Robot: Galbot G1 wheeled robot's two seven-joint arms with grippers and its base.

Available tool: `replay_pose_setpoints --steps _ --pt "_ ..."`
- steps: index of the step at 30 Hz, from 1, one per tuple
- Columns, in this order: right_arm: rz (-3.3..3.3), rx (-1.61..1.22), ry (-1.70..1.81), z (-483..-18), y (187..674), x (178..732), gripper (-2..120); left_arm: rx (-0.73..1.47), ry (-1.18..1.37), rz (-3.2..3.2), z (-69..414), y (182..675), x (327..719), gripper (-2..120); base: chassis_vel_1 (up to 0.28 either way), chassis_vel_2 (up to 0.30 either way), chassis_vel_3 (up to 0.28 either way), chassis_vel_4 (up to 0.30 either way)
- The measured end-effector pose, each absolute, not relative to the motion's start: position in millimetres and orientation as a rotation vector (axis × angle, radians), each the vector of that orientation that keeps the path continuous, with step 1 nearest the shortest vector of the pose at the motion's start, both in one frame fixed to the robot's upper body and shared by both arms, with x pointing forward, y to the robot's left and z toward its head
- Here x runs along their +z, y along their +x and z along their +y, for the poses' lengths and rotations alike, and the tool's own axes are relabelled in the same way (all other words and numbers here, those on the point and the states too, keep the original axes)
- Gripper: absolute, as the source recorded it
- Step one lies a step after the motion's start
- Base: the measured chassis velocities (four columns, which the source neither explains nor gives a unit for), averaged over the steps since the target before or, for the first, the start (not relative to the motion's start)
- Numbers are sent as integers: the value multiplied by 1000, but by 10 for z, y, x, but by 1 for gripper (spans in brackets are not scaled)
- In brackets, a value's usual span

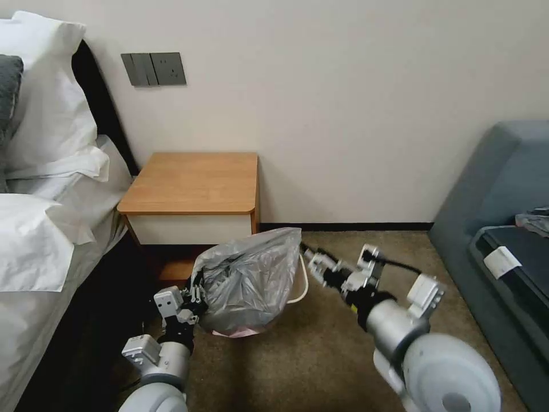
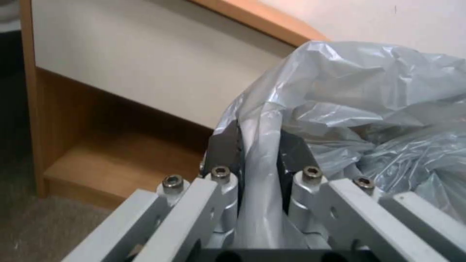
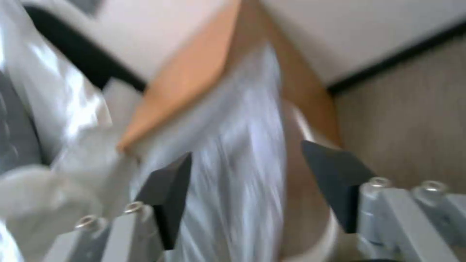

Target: Pick up the garbage bag from the table and place it over the trash can.

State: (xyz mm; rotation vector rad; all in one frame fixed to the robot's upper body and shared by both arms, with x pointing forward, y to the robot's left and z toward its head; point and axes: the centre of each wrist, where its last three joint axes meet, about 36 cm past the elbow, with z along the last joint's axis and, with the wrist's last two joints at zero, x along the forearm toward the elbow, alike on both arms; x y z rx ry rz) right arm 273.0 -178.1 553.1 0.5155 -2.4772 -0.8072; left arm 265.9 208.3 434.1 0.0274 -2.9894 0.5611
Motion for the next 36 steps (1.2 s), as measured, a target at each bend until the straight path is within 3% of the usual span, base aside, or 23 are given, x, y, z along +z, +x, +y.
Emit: replay_pose_setpoints --steps 6,9,13,29,36 --pt "-2425 -788 521 -1736 2699 5496 84 564 22 -3003 2076 2666 4400 8 0 0 0 0" --pt "-2412 -798 530 -1713 2733 5466 98 532 10 -3021 2055 2654 4437 8 0 0 0 0" --pt "-2394 -803 546 -1688 2744 5434 100 510 4 -3033 2051 2644 4463 8 0 0 0 0" --pt "-2383 -805 565 -1654 2877 5261 98 534 -31 -3050 2011 2611 4587 8 0 0 0 0" --pt "-2378 -826 603 -1602 2899 5231 75 538 -38 -3048 2001 2618 4585 8 0 0 0 0"
